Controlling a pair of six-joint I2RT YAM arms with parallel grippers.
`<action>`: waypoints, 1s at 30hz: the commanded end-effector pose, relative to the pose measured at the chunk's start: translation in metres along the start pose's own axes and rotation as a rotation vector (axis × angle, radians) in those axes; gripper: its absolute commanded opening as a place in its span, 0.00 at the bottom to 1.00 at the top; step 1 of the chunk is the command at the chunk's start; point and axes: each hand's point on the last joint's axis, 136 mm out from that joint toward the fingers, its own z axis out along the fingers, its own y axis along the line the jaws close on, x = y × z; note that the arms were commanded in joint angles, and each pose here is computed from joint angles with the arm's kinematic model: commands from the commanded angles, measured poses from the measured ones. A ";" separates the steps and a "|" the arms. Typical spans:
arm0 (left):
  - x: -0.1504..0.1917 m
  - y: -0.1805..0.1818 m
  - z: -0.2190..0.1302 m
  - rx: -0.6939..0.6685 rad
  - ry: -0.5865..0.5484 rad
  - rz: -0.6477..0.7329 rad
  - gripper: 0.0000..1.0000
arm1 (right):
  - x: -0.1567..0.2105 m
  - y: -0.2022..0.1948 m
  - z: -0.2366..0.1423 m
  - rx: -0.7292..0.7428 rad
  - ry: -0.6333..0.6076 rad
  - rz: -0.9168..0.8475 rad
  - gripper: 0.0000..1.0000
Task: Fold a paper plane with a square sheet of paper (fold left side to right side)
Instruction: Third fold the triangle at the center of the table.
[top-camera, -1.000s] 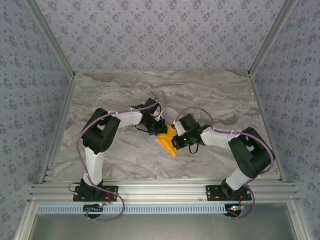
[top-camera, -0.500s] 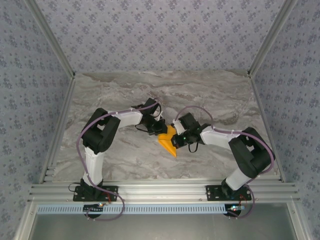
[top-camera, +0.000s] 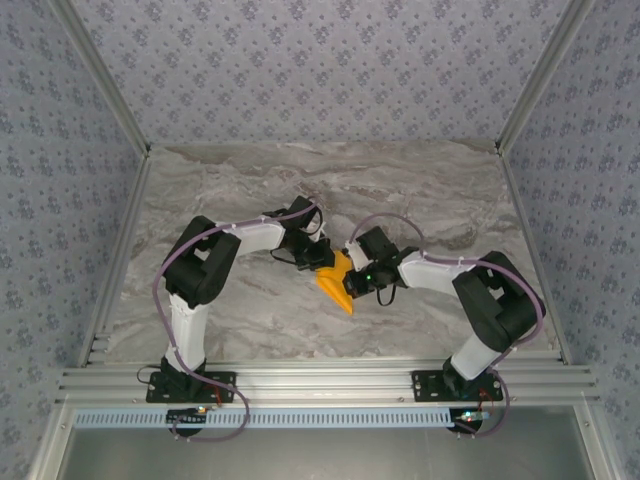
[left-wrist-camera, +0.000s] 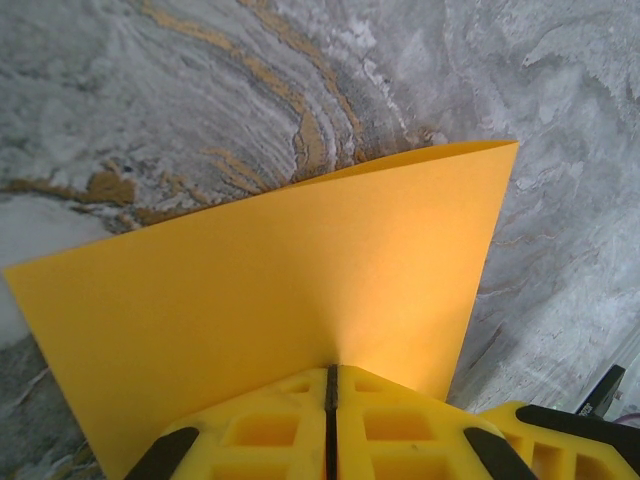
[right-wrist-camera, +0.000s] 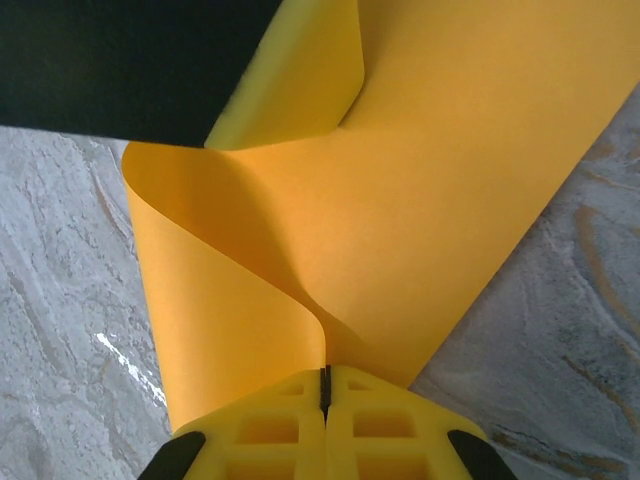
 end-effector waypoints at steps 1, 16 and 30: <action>0.019 0.022 0.017 -0.069 0.063 -0.036 0.08 | 0.000 -0.006 0.004 0.025 0.026 0.013 0.04; -0.006 -0.005 -0.049 -0.062 -0.059 0.022 0.20 | 0.030 -0.011 0.008 0.038 0.123 0.032 0.04; 0.040 -0.041 -0.057 0.125 -0.072 0.069 0.14 | 0.033 -0.006 0.013 0.026 0.148 0.009 0.04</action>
